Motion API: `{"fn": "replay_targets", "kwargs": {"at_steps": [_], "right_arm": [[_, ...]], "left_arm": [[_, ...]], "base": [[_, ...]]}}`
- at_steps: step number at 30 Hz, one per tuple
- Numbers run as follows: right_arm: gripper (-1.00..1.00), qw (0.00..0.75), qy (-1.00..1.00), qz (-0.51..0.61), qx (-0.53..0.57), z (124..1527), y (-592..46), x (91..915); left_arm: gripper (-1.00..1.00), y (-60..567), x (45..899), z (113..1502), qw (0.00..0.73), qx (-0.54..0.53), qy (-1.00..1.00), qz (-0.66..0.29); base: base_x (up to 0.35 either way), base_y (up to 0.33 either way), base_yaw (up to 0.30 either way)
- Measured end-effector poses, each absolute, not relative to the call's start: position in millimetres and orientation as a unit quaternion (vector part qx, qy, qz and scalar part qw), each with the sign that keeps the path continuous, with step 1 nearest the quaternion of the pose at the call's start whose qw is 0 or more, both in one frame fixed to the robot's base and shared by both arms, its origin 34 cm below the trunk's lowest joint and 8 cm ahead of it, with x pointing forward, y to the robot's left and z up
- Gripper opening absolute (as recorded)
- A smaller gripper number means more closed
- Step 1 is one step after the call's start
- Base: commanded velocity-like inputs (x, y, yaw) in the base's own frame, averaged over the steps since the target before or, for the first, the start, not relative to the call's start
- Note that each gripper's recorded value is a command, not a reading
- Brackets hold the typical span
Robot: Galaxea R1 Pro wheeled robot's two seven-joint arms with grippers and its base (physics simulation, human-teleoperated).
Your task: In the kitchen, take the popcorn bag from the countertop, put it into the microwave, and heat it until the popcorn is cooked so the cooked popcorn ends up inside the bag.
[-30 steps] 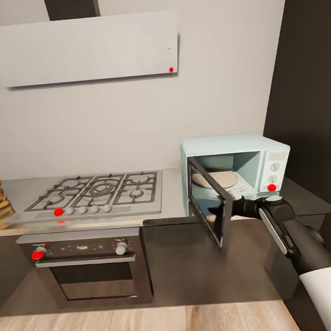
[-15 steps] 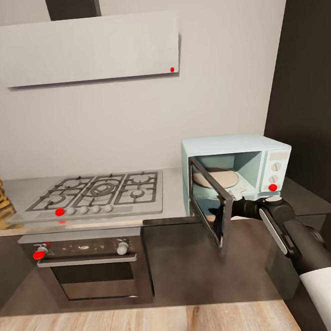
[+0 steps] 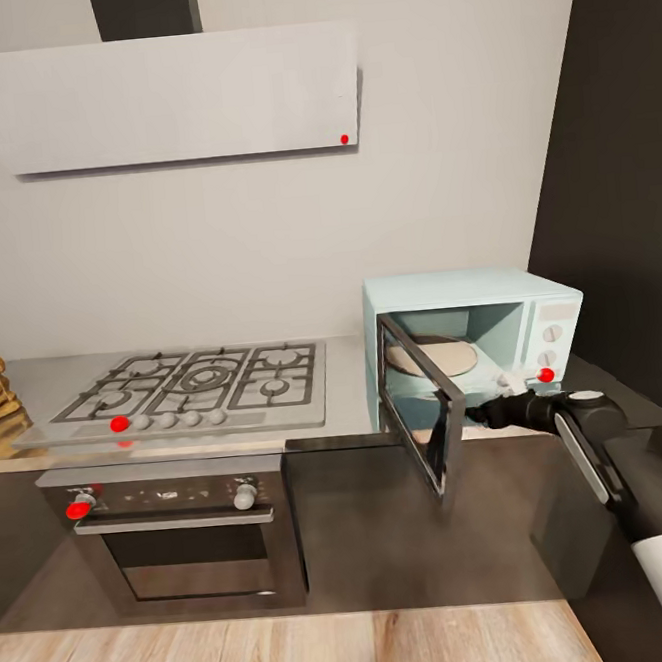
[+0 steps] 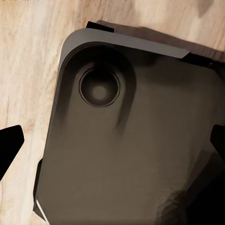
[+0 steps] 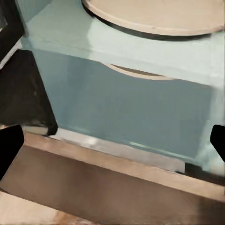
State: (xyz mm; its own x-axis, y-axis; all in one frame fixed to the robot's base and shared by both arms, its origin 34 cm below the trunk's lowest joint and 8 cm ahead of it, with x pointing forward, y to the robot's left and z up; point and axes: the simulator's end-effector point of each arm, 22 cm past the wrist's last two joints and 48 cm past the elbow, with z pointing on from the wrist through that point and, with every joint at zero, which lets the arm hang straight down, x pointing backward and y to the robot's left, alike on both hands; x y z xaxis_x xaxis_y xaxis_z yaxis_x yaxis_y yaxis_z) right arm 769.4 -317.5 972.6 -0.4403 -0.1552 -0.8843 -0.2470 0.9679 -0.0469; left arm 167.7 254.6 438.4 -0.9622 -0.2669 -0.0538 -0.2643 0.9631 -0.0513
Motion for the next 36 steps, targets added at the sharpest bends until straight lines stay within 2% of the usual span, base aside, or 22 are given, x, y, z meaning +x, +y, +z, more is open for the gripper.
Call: {"fn": "replay_targets", "kwargs": {"at_steps": [5,13,16,22,26,31,36], "right_arm": [[1.0,0.468,0.883,-0.008,-0.042,903,-395,768],[1.0,0.37,0.929,-0.001,-0.004,737,-429,713],[1.0,0.322,0.947,0.012,0.008,676,-421,672],[1.0,0.242,0.968,0.058,0.016,587,-361,587],[1.0,0.157,0.986,0.056,0.019,517,-348,466],[1.0,0.137,0.99,0.043,0.01,478,-332,378],[1.0,0.15,0.989,0.017,0.005,461,-319,324]], "left_arm": [[1.0,254,168,438,0.03,-0.131,0.991,-0.022],[1.0,254,168,438,0.03,-0.13,0.991,-0.022],[1.0,254,168,438,0.03,-0.13,0.991,-0.022],[1.0,254,168,438,0.03,-0.131,0.991,-0.022],[1.0,254,168,438,0.03,-0.13,0.991,-0.022],[1.0,254,168,438,0.03,-0.129,0.991,-0.022],[1.0,255,168,438,0.03,-0.131,0.991,-0.022]], "base": [[0.0,0.0,0.0],[0.0,0.0,0.0],[0.0,0.0,0.0],[0.0,0.0,0.0],[0.0,0.0,0.0],[0.0,0.0,0.0],[0.0,0.0,0.0]]}}
